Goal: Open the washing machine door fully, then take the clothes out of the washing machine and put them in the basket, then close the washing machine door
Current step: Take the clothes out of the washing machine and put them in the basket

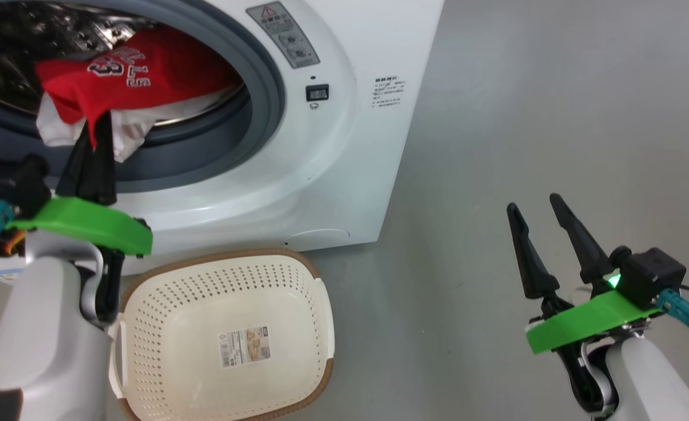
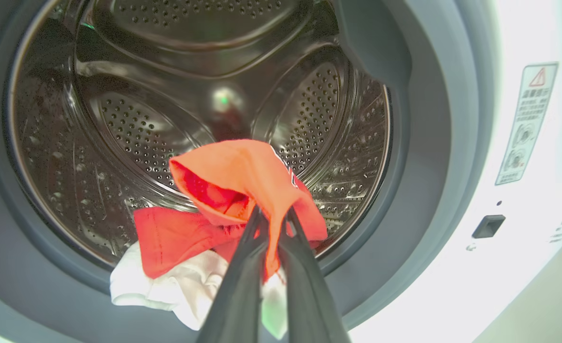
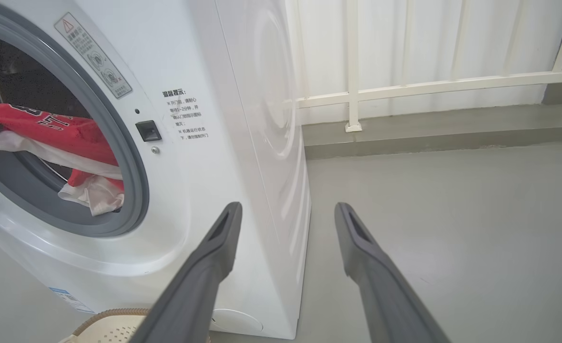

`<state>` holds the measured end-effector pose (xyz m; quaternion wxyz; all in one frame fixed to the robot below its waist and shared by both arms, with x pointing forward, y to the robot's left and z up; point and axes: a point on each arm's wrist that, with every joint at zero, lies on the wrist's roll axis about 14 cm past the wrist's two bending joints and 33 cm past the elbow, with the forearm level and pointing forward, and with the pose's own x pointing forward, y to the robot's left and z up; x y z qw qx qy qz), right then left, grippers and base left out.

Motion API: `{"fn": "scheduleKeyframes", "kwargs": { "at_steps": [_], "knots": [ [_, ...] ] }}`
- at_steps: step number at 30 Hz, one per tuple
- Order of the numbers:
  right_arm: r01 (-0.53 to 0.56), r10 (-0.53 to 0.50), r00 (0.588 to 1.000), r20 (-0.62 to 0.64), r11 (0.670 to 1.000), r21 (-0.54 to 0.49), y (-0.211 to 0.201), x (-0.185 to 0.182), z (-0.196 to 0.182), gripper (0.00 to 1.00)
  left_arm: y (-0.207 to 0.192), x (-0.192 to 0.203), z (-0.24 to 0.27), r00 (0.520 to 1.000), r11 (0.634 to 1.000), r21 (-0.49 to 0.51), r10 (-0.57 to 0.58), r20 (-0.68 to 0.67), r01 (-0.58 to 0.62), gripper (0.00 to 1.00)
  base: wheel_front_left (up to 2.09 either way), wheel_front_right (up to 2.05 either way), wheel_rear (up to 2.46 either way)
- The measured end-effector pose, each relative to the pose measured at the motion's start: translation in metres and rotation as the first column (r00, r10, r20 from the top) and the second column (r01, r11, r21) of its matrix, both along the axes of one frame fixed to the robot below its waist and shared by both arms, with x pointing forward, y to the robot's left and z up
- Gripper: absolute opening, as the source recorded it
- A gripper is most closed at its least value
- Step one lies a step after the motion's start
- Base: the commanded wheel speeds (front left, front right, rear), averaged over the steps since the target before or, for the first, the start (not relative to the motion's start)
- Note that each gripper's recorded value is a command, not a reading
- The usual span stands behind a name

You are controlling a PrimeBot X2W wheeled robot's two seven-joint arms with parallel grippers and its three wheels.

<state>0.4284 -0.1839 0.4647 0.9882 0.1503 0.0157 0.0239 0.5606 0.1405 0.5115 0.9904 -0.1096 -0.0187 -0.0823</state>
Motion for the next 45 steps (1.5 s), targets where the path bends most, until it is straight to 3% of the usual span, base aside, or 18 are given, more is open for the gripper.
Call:
{"fn": "scheduleKeyframes", "kwargs": {
  "at_steps": [18, 32, 37, 45],
  "knots": [
    [-0.003, 0.003, 1.0, 0.003, 1.0, 0.004, 0.002, -0.016, 0.004, 1.0, 0.021, -0.061, 0.036, 0.984, 0.996, -0.051, 0.084, 0.155, -0.076, 0.0, 0.0, 0.0, 0.0],
    [-0.001, 0.001, 1.0, 0.014, 1.0, 0.003, 0.0, -0.02, 0.008, 1.0, 0.031, -0.114, 0.088, 0.937, 0.993, -0.071, 0.116, 0.33, -0.098, 0.0, 0.0, 0.0, 0.0],
    [-0.004, 0.004, 1.0, 0.009, 1.0, 0.003, 0.001, -0.019, 0.006, 1.0, 0.022, -0.122, 0.071, 0.954, 0.995, -0.066, 0.092, 0.284, -0.076, 0.0, 0.0, 0.0, 0.0],
    [0.0, 0.0, 1.0, -0.012, 1.0, 0.002, 0.0, -0.019, -0.002, 1.0, 0.016, -0.128, -0.006, 0.995, 0.992, -0.088, 0.09, 0.048, -0.085, 0.0, 0.0, 0.0, 0.0]
  ]
}}
